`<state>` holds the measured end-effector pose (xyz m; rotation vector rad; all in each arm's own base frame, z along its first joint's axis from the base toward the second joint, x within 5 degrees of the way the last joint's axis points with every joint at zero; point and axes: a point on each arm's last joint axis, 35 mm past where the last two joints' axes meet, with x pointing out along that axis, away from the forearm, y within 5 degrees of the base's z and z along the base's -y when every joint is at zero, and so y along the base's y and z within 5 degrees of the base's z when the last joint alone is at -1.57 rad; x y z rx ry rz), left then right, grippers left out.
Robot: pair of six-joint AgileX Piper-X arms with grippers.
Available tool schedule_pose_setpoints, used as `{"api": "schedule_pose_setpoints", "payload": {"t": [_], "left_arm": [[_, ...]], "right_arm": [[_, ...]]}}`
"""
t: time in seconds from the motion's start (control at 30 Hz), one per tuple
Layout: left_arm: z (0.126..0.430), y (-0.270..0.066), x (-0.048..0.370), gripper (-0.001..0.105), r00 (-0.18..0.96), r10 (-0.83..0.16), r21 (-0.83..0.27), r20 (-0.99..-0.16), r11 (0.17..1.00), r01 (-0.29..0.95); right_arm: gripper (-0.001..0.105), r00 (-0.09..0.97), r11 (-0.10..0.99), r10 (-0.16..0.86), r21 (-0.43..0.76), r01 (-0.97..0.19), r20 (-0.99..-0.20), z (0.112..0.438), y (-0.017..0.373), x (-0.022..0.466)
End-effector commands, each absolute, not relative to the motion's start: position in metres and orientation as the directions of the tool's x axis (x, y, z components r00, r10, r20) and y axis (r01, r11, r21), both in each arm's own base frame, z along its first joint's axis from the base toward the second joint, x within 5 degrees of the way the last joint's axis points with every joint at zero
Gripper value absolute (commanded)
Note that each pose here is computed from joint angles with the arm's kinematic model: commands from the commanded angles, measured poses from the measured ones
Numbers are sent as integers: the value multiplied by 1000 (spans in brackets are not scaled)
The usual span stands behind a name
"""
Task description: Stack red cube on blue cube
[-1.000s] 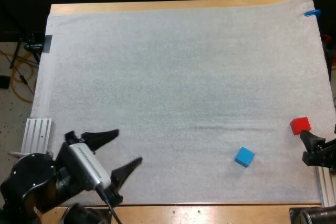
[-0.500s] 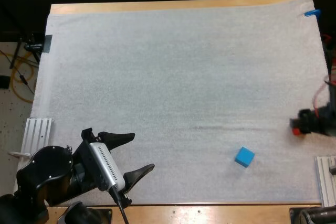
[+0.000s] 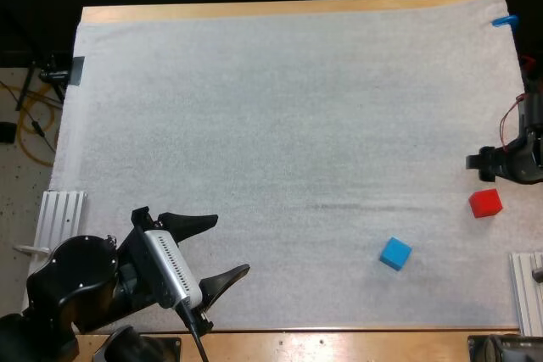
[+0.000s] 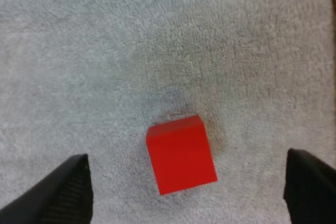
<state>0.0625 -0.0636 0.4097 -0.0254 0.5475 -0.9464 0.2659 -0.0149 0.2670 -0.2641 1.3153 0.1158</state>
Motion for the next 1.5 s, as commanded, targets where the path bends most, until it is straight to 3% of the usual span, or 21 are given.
{"api": "schedule_pose_setpoints", "payload": {"t": [0.0, 0.27, 0.5, 0.57, 0.6, 0.67, 0.7, 0.77, 0.87, 1.1, 1.27, 1.47], "left_arm": [[413, -64, 63, 69, 468, -777, -247, -422, 595, 765], [413, -64, 63, 69, 468, -777, -247, -422, 595, 765], [413, -64, 63, 69, 468, -777, -247, -422, 595, 765], [413, -64, 63, 69, 468, -777, -247, -422, 595, 765], [413, -64, 63, 69, 468, -777, -247, -422, 595, 765], [412, -64, 62, 69, 466, -775, -249, -428, 596, 763], [412, -63, 62, 69, 465, -774, -249, -430, 597, 763], [409, -63, 61, 69, 455, -766, -256, -453, 601, 757], [405, -61, 59, 69, 440, -755, -264, -486, 608, 749], [403, -61, 58, 69, 431, -750, -270, -502, 609, 746], [399, -59, 57, 69, 416, -735, -277, -535, 618, 736], [392, -59, 56, 69, 394, -718, -286, -574, 627, 725]], "right_arm": [[71, 241, 964, -51, -111, -243, -969, 258, -17, 270], [71, 113, 962, -47, -75, -262, -993, 200, -18, 280], [67, 24, 960, -42, -47, -275, -999, 172, -18, 285], [48, -1, 960, -40, -38, -276, -999, 164, -18, 286], [45, -2, 960, -40, -38, -276, -999, 164, -18, 286], [27, -5, 960, -40, -37, -276, -999, 163, -18, 286], [23, -5, 960, -40, -37, -276, -999, 163, -18, 286], [12, -2, 960, -40, -38, -278, -999, 165, -18, 285], [6, 25, 959, -42, -47, -280, -999, 175, -17, 283], [6, 133, 947, -50, -89, -307, -990, 219, -5, 266], [6, 211, 919, -25, -105, -379, -977, 253, 26, 242], [6, 256, 878, 36, -92, -470, -966, 273, 71, 215]]}}
